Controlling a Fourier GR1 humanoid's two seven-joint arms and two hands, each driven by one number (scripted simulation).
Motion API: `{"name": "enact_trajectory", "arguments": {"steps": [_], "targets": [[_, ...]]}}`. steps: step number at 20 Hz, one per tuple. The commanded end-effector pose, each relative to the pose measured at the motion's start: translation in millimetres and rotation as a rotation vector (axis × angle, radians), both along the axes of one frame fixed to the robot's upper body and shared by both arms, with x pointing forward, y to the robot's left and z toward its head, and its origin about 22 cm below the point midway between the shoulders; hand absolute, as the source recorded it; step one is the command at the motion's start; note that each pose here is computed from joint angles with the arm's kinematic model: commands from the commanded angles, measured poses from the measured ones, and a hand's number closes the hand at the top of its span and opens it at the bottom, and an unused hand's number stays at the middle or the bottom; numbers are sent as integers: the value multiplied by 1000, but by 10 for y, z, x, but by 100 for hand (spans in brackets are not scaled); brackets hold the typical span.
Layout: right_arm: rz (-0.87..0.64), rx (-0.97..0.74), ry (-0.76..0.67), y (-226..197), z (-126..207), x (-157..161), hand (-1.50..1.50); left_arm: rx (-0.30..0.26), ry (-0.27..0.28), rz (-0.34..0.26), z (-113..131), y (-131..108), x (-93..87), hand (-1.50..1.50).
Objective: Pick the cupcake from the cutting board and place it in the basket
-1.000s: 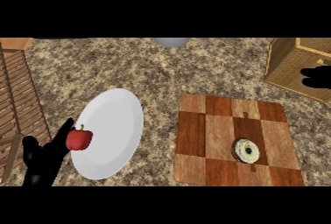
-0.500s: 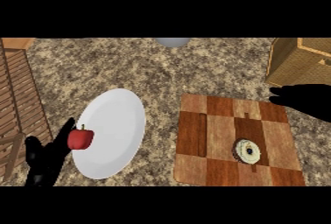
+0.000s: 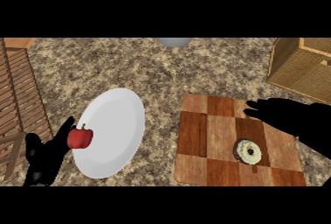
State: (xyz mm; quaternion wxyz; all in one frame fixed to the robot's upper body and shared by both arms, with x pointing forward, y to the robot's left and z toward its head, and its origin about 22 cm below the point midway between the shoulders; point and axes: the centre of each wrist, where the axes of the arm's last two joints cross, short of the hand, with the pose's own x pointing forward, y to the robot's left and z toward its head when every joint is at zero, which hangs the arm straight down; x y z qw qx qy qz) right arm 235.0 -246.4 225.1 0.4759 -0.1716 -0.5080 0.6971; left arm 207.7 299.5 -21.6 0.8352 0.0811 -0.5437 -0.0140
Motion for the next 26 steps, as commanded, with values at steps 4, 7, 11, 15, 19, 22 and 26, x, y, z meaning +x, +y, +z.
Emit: {"name": "enact_trajectory", "arguments": {"steps": [4,7,11,15,19,22,26], "targets": [[-9,-5,16,-38,-262,172,-150,-10,124,-7,-389,-161,-147,0],[6,-2,31,58,-614,-12,-150,-20,135,12,-211,-132,-149,0],[4,-1,-7,-21,-739,51,-150,-20,144,20,-255,-7,-82,0],[-10,-11,-18,-13,-742,151,-150,-8,124,-5,-136,-50,-76,0],[-18,29,-19,-3,-947,71,-150,-26,139,4,-208,-109,-120,0],[-3,9,4,30,-924,146,-150,-18,142,-3,-281,-17,-89,0],[4,-4,-23,73,-1034,176,-150,-4,129,8,-234,-107,-113,0]]}}
